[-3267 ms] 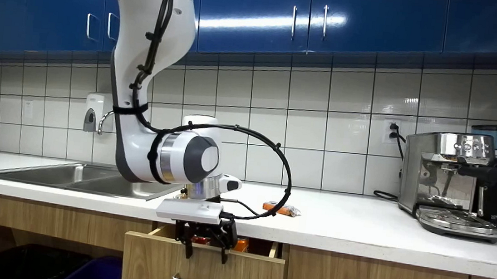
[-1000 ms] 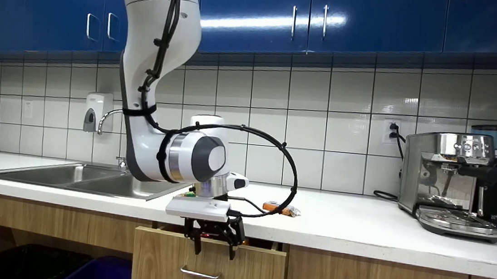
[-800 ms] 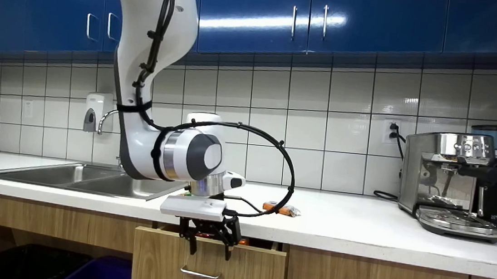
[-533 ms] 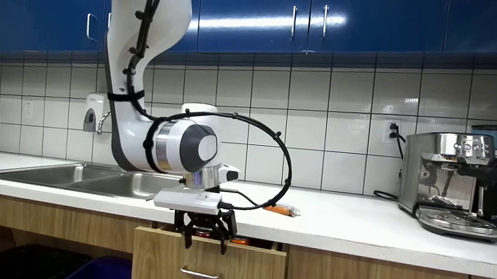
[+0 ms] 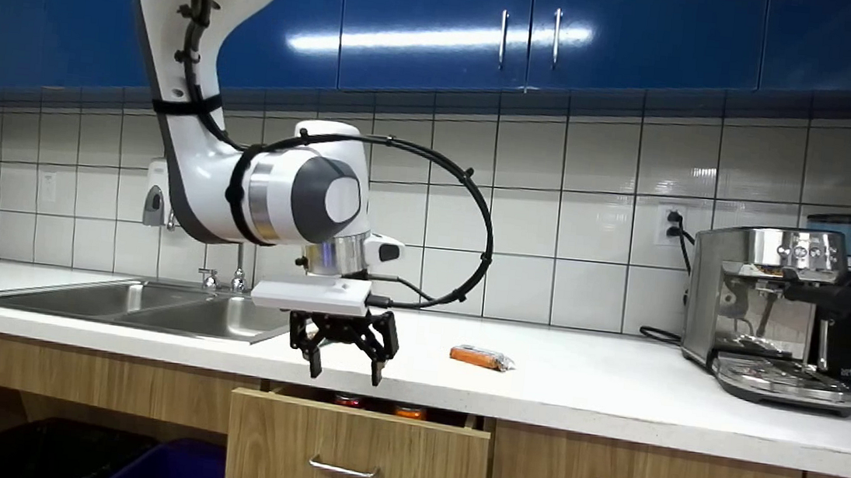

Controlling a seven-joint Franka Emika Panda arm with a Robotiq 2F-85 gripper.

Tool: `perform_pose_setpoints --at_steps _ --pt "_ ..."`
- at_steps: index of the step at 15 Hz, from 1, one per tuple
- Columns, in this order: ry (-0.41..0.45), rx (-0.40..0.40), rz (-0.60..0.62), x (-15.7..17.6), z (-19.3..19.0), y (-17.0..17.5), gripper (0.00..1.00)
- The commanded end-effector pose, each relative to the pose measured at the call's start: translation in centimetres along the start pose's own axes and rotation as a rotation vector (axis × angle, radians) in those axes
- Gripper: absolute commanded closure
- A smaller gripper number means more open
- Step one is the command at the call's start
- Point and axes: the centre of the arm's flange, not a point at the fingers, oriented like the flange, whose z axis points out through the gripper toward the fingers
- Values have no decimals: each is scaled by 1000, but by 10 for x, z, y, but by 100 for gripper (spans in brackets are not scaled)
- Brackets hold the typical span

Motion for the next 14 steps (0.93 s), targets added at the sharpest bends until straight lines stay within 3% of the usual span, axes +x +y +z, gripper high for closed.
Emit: perform_pose_setpoints --at_steps 1,9,14 --pt "33 -12 -16 2 -41 6 0" --pt "108 -40 -23 18 -76 8 0" --pt "119 -31 -31 20 -68 7 0"
